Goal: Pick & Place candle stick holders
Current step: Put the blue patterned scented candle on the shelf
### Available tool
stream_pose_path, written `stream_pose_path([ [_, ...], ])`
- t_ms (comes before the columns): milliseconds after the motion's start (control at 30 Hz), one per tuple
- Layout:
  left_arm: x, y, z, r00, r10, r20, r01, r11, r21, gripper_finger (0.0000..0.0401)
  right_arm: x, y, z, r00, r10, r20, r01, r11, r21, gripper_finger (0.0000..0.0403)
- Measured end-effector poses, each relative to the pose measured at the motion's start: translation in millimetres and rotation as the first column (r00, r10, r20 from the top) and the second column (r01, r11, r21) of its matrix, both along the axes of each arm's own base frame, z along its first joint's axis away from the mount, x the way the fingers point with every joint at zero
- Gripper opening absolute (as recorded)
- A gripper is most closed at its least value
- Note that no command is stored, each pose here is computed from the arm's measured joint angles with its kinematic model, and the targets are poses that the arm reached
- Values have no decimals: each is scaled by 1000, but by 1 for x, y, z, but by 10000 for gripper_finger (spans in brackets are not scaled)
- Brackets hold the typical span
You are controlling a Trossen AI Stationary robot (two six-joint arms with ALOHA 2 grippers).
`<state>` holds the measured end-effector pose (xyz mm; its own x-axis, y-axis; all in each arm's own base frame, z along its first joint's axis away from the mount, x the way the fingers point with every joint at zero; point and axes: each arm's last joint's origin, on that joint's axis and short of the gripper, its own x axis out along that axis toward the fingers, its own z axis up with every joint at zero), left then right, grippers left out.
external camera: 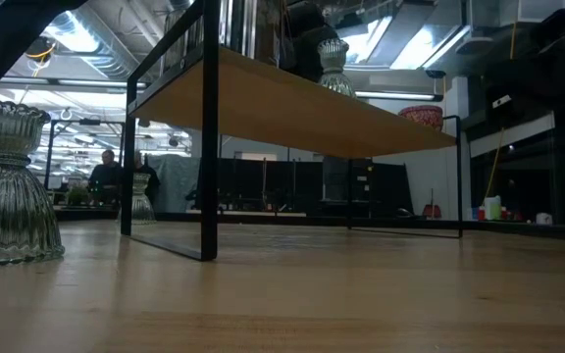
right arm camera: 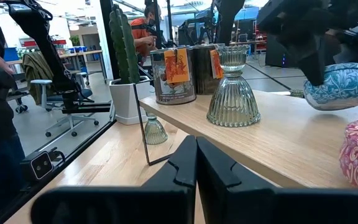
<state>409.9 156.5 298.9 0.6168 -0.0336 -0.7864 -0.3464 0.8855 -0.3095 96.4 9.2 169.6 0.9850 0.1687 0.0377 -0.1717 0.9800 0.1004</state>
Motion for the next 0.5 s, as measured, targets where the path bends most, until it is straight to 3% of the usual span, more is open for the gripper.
stream_pose_path([
  [500,-2,-1,-1,999,37,-26,-38,999,-38,308,0,0,0,1000,0,0,0,1000,0,10],
])
